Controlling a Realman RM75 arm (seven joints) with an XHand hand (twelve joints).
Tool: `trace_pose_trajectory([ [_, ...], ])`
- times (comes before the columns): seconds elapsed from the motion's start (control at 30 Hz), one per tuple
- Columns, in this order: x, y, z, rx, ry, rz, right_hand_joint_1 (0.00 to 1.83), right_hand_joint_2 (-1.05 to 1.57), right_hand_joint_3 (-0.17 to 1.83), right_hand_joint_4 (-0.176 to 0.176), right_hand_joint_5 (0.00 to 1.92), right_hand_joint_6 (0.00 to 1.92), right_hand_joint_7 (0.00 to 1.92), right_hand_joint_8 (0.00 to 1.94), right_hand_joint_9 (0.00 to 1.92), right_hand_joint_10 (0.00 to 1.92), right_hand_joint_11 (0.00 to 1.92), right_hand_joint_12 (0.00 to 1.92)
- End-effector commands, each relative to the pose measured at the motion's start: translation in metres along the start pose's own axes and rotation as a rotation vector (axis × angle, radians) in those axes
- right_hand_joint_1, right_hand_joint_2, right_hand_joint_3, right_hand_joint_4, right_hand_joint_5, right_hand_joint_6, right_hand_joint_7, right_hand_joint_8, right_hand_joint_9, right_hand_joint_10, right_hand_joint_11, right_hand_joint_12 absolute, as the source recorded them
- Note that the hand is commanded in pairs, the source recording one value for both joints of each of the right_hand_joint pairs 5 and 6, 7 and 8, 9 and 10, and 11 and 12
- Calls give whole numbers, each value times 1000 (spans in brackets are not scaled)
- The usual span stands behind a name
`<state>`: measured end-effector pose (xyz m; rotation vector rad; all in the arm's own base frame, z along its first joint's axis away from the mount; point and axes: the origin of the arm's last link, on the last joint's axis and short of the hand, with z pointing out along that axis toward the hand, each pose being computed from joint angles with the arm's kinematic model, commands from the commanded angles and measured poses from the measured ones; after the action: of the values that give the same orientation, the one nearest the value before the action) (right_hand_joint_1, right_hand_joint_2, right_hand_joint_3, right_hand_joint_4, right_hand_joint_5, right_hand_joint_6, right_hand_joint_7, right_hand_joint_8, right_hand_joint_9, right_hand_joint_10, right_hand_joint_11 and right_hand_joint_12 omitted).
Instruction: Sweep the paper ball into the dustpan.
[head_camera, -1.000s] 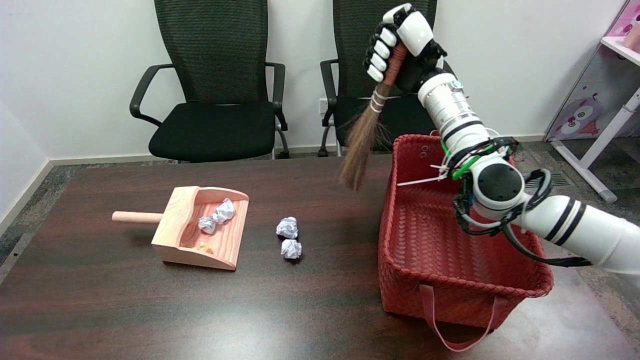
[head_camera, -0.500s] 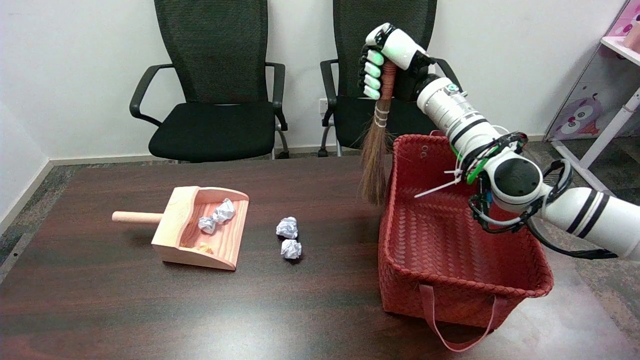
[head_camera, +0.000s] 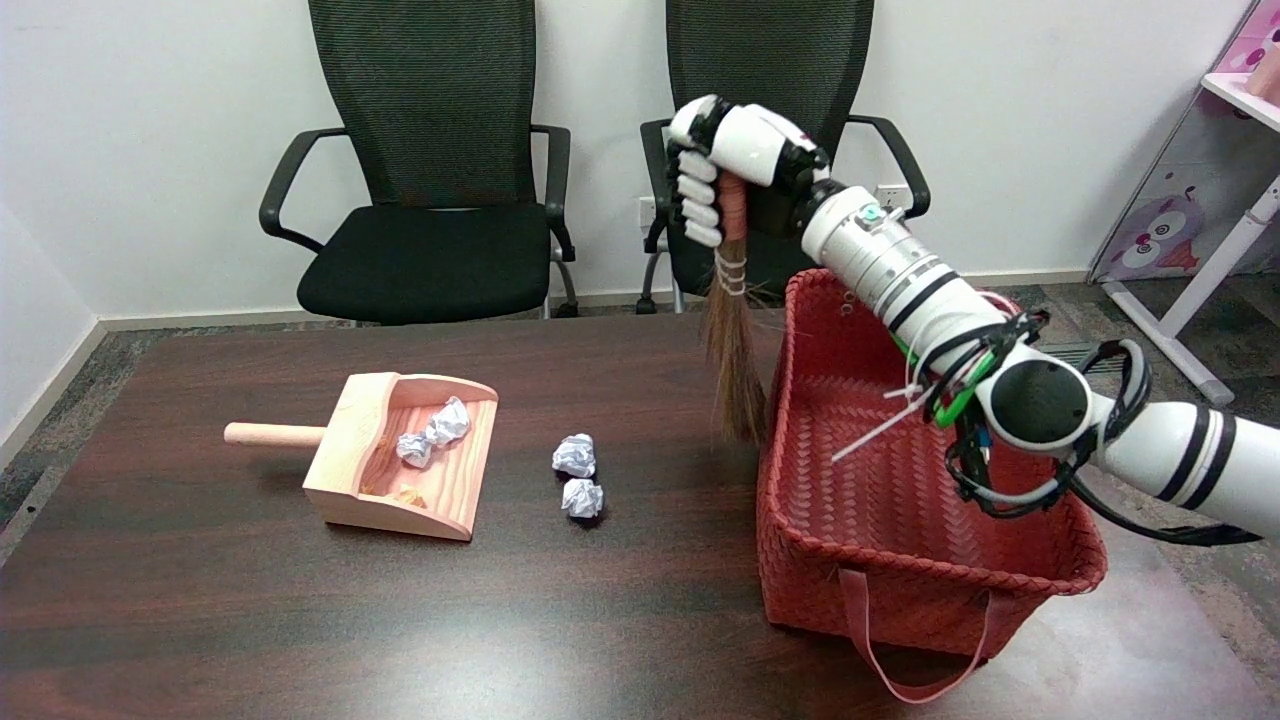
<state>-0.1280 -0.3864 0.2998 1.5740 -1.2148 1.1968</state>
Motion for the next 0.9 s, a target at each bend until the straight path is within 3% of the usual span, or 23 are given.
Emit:
trace_pose_trajectory([
  [0.03, -58, 0, -16, -26, -260, -121, 865, 1571, 1833, 18, 1920, 1920, 1920, 1920, 1920, 1920, 1920, 1920],
  [0.57, -97, 22, -21, -42, -376, -219, 871, 1571, 1833, 19, 1920, 1920, 1920, 1920, 1920, 1920, 1920, 1920],
  [0.73, -118, 39, -12, -49, -423, -276, 871, 1571, 1833, 18, 1920, 1920, 1920, 1920, 1920, 1920, 1920, 1920],
  [0.9, -118, 47, 5, -56, -396, -284, 873, 1571, 1833, 18, 1920, 1920, 1920, 1920, 1920, 1920, 1920, 1920],
])
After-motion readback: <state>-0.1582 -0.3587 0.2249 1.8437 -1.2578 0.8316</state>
